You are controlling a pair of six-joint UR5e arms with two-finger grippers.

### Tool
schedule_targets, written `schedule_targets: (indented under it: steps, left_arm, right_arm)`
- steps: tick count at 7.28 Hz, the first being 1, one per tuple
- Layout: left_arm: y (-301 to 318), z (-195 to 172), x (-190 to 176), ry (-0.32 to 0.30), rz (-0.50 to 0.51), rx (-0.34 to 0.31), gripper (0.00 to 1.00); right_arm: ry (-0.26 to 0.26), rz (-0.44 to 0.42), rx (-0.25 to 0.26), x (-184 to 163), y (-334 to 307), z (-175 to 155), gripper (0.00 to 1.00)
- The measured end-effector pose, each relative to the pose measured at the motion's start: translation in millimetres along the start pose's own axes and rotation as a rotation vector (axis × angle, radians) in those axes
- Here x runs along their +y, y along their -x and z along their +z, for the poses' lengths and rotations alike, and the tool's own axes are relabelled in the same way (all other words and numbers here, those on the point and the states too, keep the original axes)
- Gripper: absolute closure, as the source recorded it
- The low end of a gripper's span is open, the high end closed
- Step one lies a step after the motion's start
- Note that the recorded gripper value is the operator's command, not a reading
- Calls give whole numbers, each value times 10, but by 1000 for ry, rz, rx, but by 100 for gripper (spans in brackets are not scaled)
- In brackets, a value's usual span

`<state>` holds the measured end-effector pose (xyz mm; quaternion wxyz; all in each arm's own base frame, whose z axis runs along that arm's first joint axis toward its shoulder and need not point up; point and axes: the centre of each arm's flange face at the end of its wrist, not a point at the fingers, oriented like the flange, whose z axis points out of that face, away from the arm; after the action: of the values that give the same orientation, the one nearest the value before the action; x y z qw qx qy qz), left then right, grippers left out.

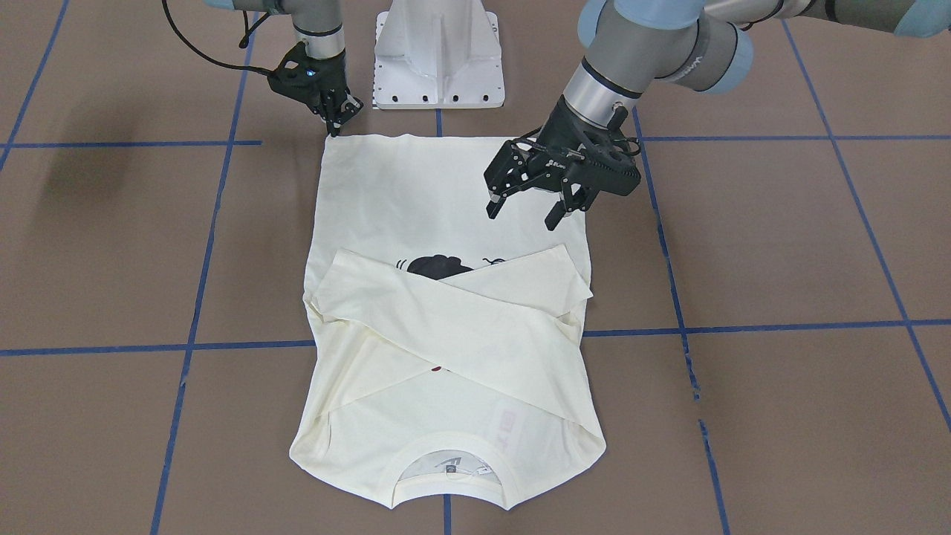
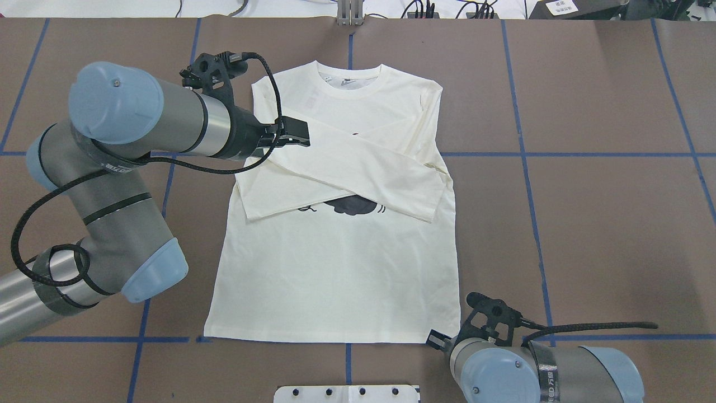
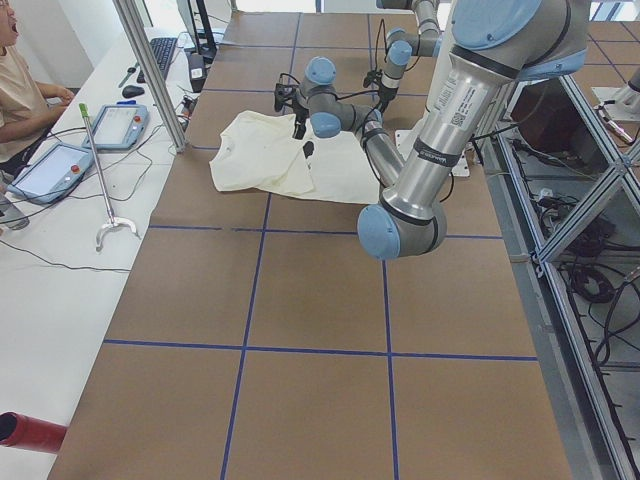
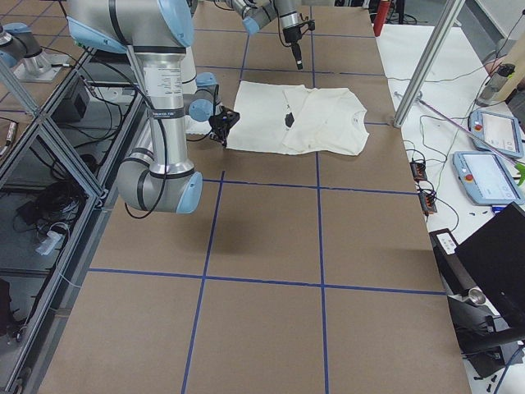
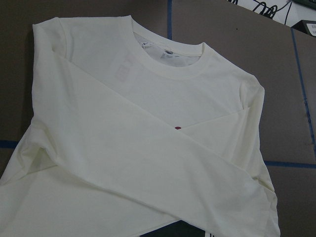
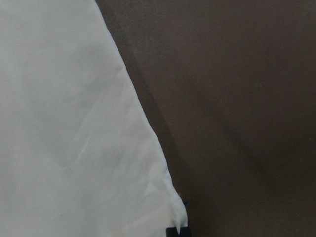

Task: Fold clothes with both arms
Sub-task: 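Move both grippers to the shirt hem corners nearest the robot and grasp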

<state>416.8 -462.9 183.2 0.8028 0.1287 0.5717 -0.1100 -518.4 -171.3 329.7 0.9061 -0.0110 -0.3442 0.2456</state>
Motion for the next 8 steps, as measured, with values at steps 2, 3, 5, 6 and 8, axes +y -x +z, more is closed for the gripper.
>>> schedule_targets:
  steps: [2, 3, 5, 6, 8]
  left_arm:
    - [77, 58, 320, -16, -125, -20, 2]
    - [240, 200, 788, -37, -158, -73, 5]
    - [760, 232, 1432, -52, -160, -201, 11]
    - [1018, 186, 1595, -41, -152, -256, 13]
    - [1253, 130, 1867, -7, -157, -360, 18]
  right_arm:
    - [17, 7, -42, -52, 10, -237, 100]
    - [23, 7, -54, -80, -25, -321, 100]
    - [29, 6, -66, -127, -95, -420, 100]
    - [29, 3, -66, -133, -109, -426, 100]
    - [27, -1, -62, -128, -122, -411, 100]
